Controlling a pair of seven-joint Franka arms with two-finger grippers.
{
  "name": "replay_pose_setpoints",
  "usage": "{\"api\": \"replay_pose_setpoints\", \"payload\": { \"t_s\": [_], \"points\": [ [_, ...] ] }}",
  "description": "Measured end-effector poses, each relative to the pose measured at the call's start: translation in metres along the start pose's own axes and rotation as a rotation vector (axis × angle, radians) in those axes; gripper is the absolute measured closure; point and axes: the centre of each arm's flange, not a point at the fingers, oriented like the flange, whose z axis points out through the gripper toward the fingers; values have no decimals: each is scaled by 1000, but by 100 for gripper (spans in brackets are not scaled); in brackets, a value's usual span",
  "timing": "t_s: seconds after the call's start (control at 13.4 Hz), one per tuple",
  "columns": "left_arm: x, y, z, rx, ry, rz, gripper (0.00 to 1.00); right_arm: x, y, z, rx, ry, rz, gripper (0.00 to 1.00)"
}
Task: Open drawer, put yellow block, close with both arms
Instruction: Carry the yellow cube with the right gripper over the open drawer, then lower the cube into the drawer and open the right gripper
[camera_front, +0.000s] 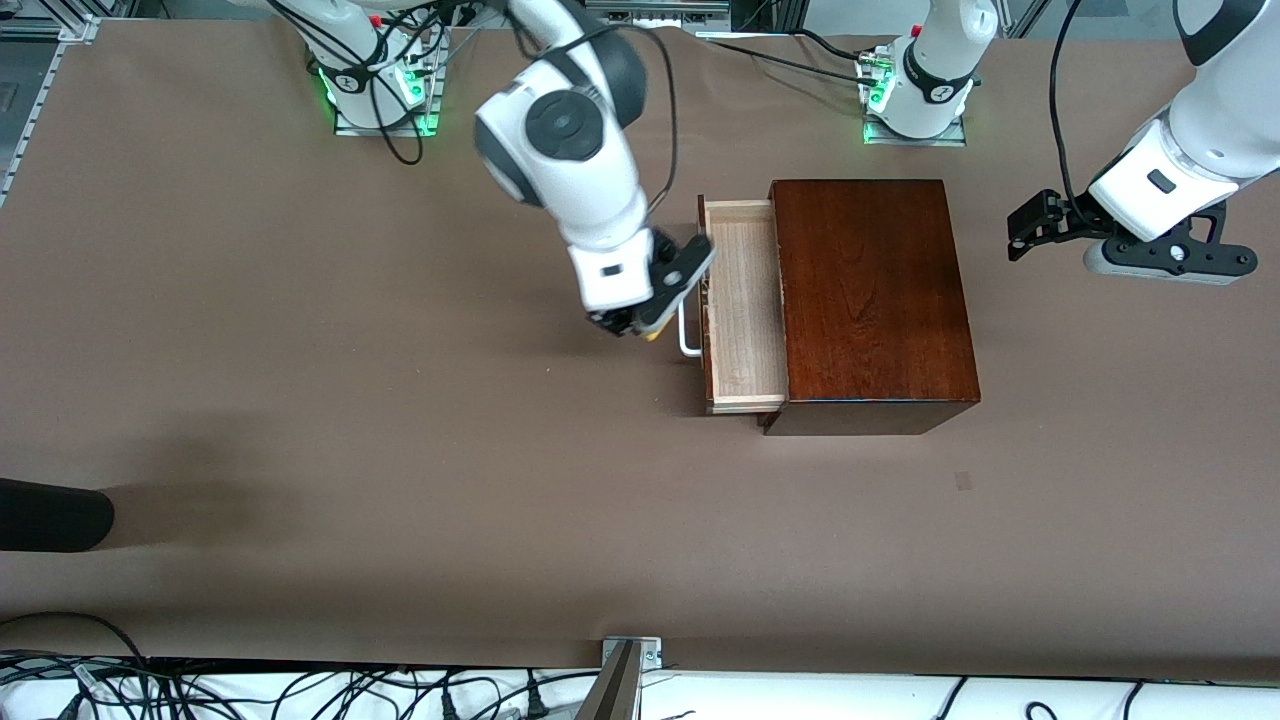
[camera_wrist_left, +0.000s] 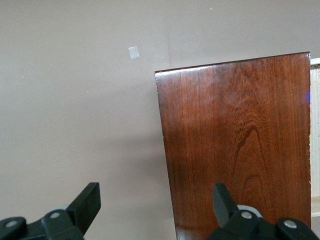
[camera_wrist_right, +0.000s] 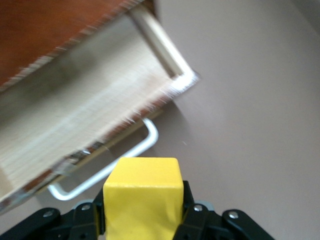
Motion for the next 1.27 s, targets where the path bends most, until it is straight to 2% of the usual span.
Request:
{"api": "replay_pose_setpoints", "payload": {
  "t_s": [0.3, 0.6, 0.82, 1.27],
  "points": [
    [0, 0, 0, 0, 1, 0, 0, 30, -101, 3, -57, 11, -230, 45],
    [0, 0, 0, 0, 1, 1, 0, 45, -173, 48, -139, 3, -399, 45],
    [0, 0, 0, 0, 1, 1, 0, 44, -170, 64, -171, -32, -501, 45],
    [0, 1, 0, 0, 1, 2, 0, 36, -155, 90, -163, -99, -576, 45]
  ]
}}
